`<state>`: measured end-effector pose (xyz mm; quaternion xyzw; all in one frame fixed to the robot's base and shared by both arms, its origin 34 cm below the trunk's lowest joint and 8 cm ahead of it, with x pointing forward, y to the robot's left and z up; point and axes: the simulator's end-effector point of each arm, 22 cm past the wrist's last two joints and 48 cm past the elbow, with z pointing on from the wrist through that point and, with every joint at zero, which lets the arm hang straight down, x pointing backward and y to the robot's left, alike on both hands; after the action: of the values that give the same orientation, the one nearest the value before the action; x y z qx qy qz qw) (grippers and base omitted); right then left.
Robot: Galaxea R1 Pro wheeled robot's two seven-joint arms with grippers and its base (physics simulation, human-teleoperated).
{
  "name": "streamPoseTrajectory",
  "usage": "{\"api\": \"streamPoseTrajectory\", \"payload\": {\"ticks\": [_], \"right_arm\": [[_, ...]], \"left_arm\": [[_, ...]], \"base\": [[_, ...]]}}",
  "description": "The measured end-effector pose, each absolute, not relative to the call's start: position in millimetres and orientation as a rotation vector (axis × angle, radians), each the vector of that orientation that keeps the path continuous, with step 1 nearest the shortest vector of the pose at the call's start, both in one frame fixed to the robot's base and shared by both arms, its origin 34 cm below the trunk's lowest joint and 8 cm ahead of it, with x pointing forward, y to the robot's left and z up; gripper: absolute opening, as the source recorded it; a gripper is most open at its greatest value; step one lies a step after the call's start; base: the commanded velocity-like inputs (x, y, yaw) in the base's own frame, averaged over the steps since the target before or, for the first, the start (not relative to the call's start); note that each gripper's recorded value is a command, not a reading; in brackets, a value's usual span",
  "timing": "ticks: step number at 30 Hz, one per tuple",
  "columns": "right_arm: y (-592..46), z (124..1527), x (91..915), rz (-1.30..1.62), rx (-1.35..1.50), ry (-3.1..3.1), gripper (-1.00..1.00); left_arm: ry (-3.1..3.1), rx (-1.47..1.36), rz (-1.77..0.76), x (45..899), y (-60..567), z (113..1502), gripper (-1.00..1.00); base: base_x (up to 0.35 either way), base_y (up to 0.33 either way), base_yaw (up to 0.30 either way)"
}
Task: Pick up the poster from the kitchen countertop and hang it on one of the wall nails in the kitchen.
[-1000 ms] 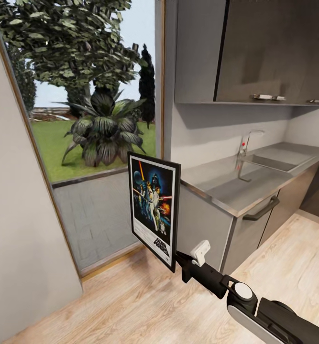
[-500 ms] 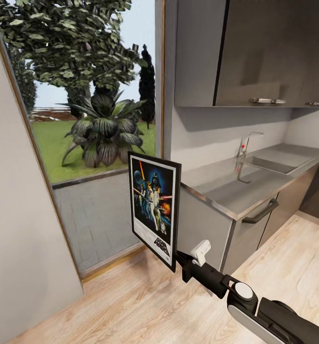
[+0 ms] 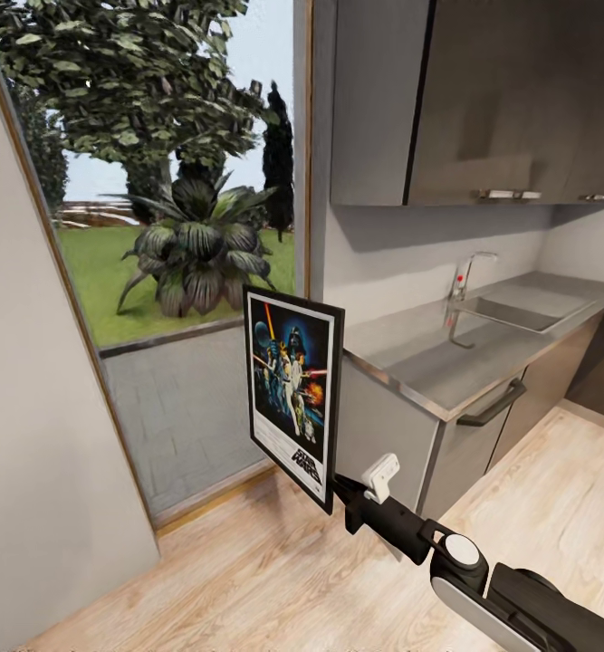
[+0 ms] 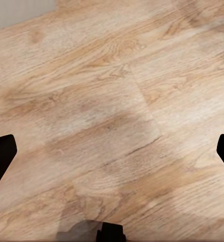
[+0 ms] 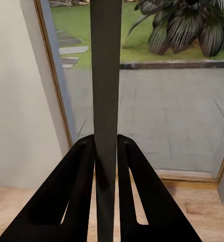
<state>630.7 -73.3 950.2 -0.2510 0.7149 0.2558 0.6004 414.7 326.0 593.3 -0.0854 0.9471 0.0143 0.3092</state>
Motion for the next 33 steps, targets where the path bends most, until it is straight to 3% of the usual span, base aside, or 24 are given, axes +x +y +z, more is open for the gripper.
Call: {"api": "streamPoseTrajectory", "payload": {"ticks": [33], "right_arm": [[-73.4,967.5,628.8,0.613,-0.570,1.708,-1.00]], "left_arm": [[2.557,-0.228,0.044,393.7,326.0,622.7,1.00]], "base": [[0.000,0.000,0.000]]}}
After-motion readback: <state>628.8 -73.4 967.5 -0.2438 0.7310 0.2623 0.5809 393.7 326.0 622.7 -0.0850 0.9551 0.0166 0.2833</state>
